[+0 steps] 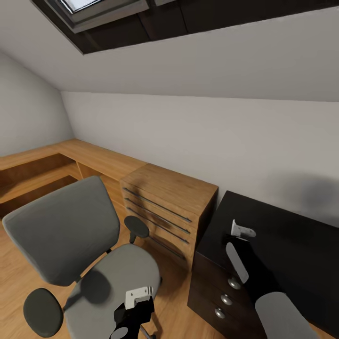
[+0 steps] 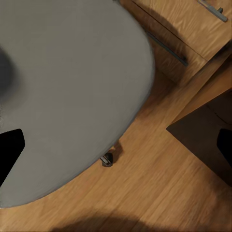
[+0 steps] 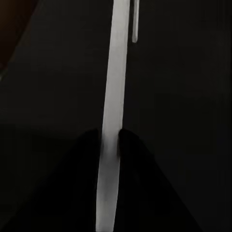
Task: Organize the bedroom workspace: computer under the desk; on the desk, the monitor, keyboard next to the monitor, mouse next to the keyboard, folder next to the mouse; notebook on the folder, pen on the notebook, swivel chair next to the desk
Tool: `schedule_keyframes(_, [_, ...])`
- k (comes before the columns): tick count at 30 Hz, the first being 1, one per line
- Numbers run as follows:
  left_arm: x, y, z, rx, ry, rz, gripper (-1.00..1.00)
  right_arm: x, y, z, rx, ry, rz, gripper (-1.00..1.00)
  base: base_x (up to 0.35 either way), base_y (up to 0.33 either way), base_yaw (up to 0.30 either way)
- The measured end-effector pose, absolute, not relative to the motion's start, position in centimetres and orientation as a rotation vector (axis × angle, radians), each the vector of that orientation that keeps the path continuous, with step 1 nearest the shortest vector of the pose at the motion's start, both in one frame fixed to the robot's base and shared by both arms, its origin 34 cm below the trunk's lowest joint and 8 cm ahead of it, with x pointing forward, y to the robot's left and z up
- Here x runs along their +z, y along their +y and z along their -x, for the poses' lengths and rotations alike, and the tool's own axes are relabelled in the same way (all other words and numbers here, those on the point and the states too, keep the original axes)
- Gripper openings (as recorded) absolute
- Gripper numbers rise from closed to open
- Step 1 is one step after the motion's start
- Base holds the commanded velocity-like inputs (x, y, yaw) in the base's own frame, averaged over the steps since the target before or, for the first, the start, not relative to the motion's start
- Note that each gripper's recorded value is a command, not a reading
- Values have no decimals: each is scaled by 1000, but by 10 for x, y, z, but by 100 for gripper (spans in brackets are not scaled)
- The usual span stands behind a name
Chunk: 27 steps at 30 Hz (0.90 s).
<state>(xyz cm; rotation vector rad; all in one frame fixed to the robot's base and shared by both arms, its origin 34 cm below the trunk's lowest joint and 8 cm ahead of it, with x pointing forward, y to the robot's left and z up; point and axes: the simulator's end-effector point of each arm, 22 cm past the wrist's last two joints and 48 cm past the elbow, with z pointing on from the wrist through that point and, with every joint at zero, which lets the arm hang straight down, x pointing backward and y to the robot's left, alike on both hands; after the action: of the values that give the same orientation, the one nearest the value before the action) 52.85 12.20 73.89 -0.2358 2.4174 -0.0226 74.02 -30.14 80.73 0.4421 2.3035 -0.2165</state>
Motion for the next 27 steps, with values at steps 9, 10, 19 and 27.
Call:
schedule_keyframes(9, [752, 113, -523, -32, 2420, 203, 100, 852, -298, -732, -178, 2246, -426, -100, 0, 0, 0])
schedule_keyframes(10, [753, 113, -523, -32, 2420, 202, 100, 859, -300, -730, -174, 2234, -431, -100, 0, 0, 0])
schedule_keyframes(19, [754, 113, -521, -37, 2430, 199, 100, 893, -322, -706, -150, 2141, -515, -100, 0, 0, -129])
schedule_keyframes(27, [753, 113, -522, -35, 2430, 199, 100, 892, -341, -702, -162, 2131, -576, -100, -135, 0, -287])
